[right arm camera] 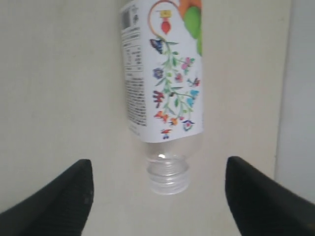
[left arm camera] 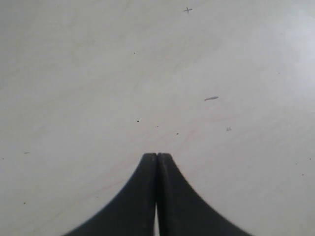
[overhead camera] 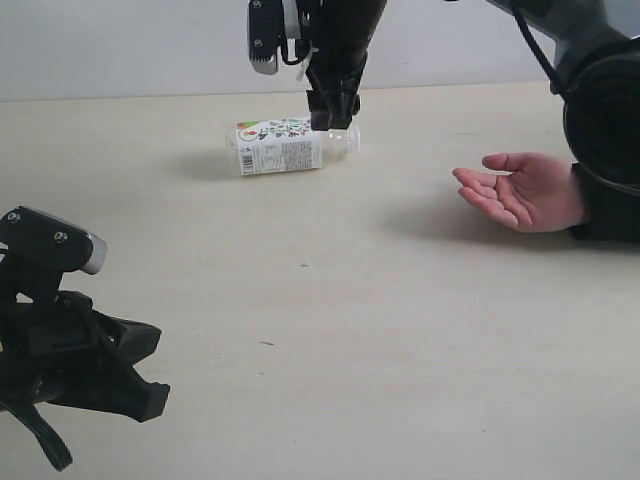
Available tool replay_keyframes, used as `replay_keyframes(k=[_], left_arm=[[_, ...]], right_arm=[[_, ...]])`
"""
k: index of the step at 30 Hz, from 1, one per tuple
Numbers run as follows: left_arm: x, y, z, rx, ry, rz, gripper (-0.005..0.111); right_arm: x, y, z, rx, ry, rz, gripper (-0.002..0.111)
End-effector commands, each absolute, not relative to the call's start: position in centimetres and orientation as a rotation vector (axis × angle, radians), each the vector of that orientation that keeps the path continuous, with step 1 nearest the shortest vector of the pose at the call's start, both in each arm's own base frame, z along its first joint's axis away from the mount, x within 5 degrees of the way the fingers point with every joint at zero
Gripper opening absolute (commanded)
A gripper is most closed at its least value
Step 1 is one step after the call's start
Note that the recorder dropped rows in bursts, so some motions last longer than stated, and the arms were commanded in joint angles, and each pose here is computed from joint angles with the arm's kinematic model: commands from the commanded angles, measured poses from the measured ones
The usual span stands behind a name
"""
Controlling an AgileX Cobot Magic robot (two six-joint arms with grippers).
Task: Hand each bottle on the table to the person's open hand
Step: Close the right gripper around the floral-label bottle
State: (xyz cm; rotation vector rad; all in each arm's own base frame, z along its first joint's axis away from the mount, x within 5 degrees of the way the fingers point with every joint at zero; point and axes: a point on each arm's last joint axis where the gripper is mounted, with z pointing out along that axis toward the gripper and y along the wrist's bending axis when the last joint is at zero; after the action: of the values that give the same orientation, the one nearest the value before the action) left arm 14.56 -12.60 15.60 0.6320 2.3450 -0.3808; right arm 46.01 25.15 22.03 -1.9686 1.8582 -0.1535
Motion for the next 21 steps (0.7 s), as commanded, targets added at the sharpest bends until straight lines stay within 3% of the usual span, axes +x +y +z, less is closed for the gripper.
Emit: replay_keyframes(k=[1, 11, 21], left_arm=[[14.6, -12.5, 15.7, 0.622, 2.333, -0.38, 0.001], [14.6, -12.5, 15.7, 0.622, 2.333, -0.38, 0.001], [14.6, -12.5, 15.7, 0.622, 2.333, -0.38, 0.001]], right_arm=[[47.4, 24.3, 22.8, -1.893, 1.768, -0.15, 0.082], [49.2, 24.3, 17.6, -2.008, 1.641, -0.179, 0.082], [49.9, 24.7, 15.5, -2.001, 1.581, -0.195, 0.082]])
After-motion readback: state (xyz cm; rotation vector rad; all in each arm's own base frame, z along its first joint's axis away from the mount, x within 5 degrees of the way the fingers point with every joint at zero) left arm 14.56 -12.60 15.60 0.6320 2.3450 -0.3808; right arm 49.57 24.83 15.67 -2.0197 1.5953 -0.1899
